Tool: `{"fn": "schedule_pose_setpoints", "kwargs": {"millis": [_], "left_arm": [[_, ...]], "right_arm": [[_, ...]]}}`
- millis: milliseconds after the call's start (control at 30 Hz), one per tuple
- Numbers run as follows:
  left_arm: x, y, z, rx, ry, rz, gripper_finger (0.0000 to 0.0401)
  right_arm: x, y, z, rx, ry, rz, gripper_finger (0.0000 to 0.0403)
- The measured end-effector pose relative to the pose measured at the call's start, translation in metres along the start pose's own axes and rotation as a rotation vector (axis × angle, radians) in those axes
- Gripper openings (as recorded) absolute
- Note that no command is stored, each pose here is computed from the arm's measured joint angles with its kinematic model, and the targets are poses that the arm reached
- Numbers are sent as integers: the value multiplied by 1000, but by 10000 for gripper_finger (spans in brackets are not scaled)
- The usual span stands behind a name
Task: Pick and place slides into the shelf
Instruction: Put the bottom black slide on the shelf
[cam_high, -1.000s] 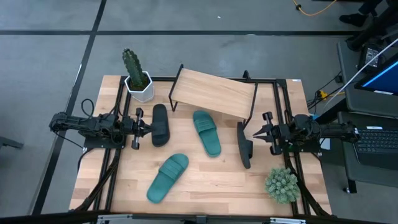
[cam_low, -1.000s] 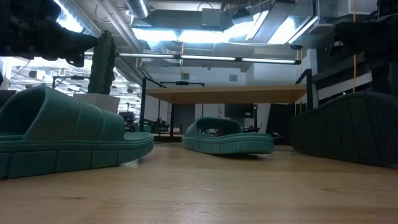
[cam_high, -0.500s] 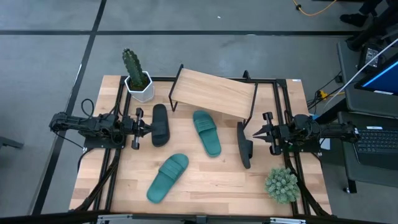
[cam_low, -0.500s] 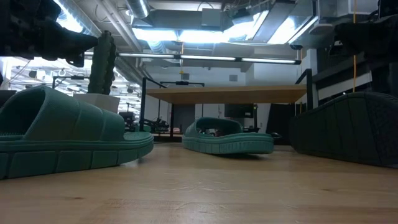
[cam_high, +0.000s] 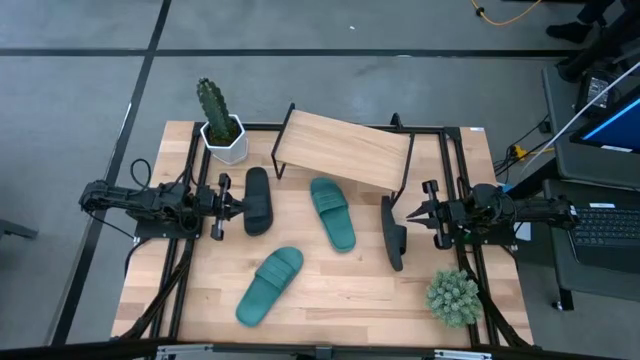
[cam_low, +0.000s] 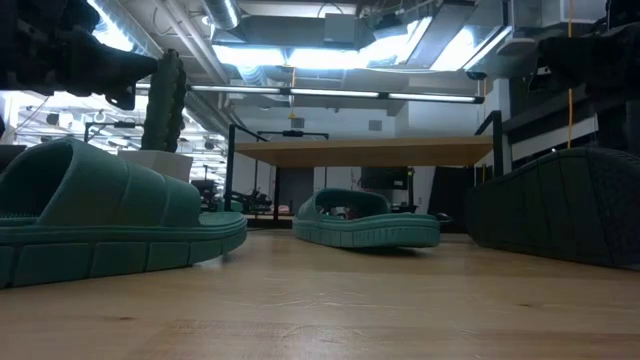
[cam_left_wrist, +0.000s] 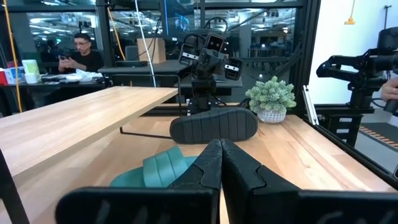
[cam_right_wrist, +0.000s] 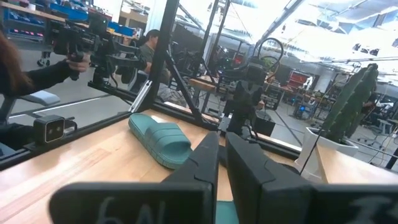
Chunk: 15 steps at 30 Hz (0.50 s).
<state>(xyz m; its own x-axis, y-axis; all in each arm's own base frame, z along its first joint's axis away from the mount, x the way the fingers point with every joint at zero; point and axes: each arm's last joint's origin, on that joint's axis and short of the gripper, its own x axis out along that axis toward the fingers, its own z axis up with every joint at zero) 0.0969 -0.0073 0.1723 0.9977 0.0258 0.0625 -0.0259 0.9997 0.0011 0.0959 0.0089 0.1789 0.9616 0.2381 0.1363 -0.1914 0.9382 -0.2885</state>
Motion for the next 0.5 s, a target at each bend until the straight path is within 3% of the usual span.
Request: {"fn": "schedule_pose_setpoints", "kwargs": {"millis": [133,300,500], "left_arm": [[0,0,2,-4,-19,9,0],[-1,2,9,-12,-56,56,0],[-3,2,35,-8,-42,50,0]], "right_arm": [[0,-1,4,44,-38,-23,33],[-1,-6,5,119,-31,-162,15],[-1,-8,12,132,-46,-170,10]]}}
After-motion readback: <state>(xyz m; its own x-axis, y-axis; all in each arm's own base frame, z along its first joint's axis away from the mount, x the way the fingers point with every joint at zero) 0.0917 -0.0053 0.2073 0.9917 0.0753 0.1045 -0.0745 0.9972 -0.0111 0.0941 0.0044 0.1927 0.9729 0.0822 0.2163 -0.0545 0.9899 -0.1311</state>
